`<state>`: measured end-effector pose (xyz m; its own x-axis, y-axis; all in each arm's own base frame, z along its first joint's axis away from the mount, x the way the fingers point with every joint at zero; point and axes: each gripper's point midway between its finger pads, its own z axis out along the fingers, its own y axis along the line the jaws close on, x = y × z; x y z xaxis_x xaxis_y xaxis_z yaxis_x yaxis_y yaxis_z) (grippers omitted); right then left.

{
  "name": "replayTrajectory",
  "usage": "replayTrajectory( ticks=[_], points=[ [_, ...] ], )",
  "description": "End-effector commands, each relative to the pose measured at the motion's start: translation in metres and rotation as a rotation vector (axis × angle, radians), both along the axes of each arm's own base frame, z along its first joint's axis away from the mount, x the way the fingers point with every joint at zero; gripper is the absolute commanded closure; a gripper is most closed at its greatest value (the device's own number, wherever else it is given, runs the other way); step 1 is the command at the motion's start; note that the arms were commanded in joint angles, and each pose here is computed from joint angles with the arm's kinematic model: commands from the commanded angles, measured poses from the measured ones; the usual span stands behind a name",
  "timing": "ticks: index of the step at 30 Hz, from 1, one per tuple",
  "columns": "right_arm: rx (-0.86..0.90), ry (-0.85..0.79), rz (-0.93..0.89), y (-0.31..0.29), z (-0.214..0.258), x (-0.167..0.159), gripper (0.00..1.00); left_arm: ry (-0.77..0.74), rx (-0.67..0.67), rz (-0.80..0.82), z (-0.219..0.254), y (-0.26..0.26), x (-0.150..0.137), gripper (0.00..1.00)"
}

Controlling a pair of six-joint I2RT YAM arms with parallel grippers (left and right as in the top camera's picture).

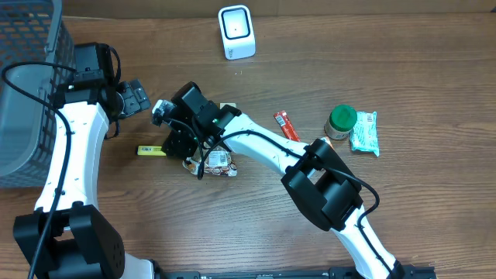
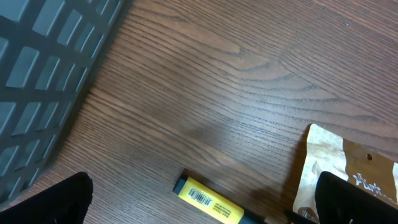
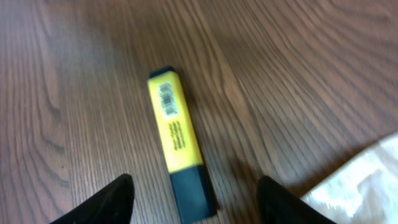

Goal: Scan the item barcode
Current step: 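Move the right gripper left over the yellow highlighter, then lower the right gripper and grasp the yellow highlighter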

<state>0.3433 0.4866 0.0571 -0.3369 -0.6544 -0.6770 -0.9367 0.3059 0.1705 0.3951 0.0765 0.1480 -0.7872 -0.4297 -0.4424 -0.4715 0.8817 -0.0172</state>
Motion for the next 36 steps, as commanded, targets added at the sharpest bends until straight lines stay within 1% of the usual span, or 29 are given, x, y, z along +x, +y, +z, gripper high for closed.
replayTrajectory(
  ticks=[1, 5, 15, 19, 24, 26, 27, 30, 33, 36],
  points=[
    [0.022, -0.071, 0.096, 0.01, 0.0, -0.007, 0.33, -0.028, 0.007, -0.026, 0.011, -0.003, 0.004, 0.0],
    [0.05, -0.104, 0.108, 0.019, -0.004, -0.004, 0.3, -0.028, 0.007, -0.026, 0.011, -0.003, 0.004, 0.0],
    [0.032, -0.142, 0.134, 0.025, -0.037, -0.001, 0.31, -0.028, 0.007, -0.026, 0.011, -0.003, 0.004, 0.0],
    [-0.009, -0.087, 0.129, 0.017, -0.049, -0.008, 0.37, -0.028, 0.007, -0.026, 0.011, -0.003, 0.004, 0.0],
    [-0.054, 0.024, 0.063, 0.007, -0.058, -0.016, 0.48, -0.028, 0.007, -0.026, 0.011, -0.003, 0.004, 0.0],
    [-0.077, 0.044, 0.064, 0.003, -0.062, -0.02, 0.55, -0.028, 0.007, -0.026, 0.011, -0.003, 0.004, 0.0],
    [-0.086, 0.053, 0.064, 0.001, -0.064, -0.022, 0.6, -0.028, 0.007, -0.026, 0.011, -0.003, 0.004, 0.0],
    [-0.108, 0.075, 0.064, -0.003, -0.067, -0.027, 0.67, -0.028, 0.007, -0.026, 0.011, -0.003, 0.004, 0.0],
    [-0.109, 0.074, 0.072, 0.0, -0.067, -0.031, 0.73, -0.028, 0.007, -0.026, 0.011, -0.003, 0.004, 0.0],
    [-0.099, 0.058, 0.079, 0.005, -0.065, -0.033, 0.74, -0.028, 0.007, -0.026, 0.011, -0.003, 0.003, 0.0]
  ],
)
